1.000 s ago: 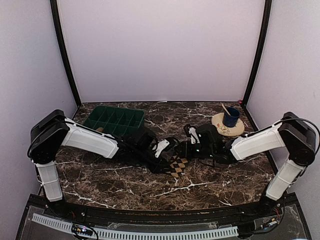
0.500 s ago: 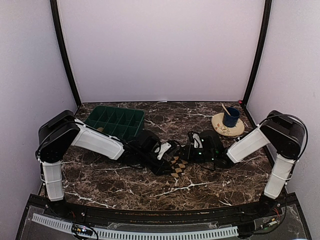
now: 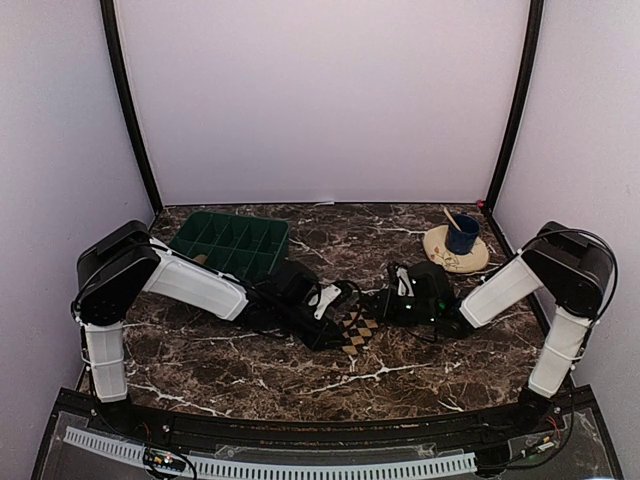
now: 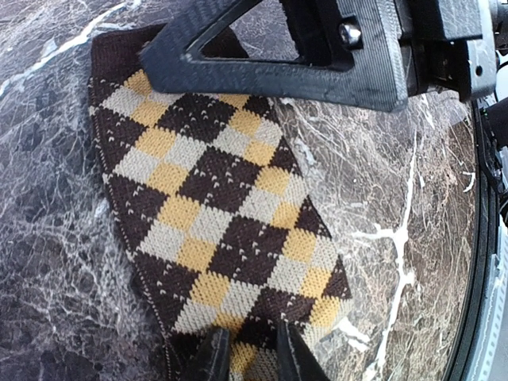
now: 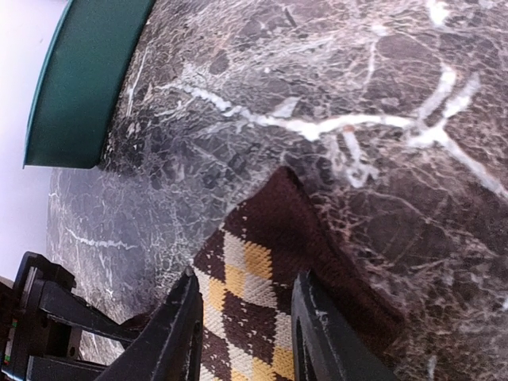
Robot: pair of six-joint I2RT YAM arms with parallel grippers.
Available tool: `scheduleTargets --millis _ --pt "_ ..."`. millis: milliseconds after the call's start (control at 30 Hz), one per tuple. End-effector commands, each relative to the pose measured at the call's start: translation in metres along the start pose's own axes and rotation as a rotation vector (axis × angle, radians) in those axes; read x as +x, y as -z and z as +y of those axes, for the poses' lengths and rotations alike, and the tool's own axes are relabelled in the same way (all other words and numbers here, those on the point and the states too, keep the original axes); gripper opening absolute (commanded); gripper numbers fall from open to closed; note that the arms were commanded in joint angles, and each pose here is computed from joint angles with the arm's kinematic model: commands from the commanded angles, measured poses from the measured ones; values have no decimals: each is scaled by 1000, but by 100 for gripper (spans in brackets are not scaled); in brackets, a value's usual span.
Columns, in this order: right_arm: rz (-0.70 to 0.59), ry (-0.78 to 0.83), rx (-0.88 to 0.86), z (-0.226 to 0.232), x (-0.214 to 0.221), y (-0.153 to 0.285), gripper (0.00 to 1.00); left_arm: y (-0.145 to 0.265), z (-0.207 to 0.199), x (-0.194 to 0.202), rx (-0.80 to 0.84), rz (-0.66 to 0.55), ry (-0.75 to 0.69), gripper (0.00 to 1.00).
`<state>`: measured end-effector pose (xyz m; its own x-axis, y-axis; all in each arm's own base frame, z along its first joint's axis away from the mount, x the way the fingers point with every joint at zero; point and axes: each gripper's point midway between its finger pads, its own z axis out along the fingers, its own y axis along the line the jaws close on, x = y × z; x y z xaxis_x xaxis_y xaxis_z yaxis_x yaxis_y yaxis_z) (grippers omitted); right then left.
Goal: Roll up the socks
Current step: Smooth out the sock at the center of the board.
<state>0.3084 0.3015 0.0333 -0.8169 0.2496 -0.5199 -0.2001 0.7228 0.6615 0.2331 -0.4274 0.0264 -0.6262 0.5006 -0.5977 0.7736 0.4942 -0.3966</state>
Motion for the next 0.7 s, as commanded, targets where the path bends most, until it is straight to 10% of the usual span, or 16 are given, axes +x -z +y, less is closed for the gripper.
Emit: scheduleTargets --millis 0,667 --pt "-43 -26 81 -21 -6 8 36 -4 13 42 -41 117 59 23" --pt "187 34 14 2 17 -44 34 1 -9 41 11 102 70 21"
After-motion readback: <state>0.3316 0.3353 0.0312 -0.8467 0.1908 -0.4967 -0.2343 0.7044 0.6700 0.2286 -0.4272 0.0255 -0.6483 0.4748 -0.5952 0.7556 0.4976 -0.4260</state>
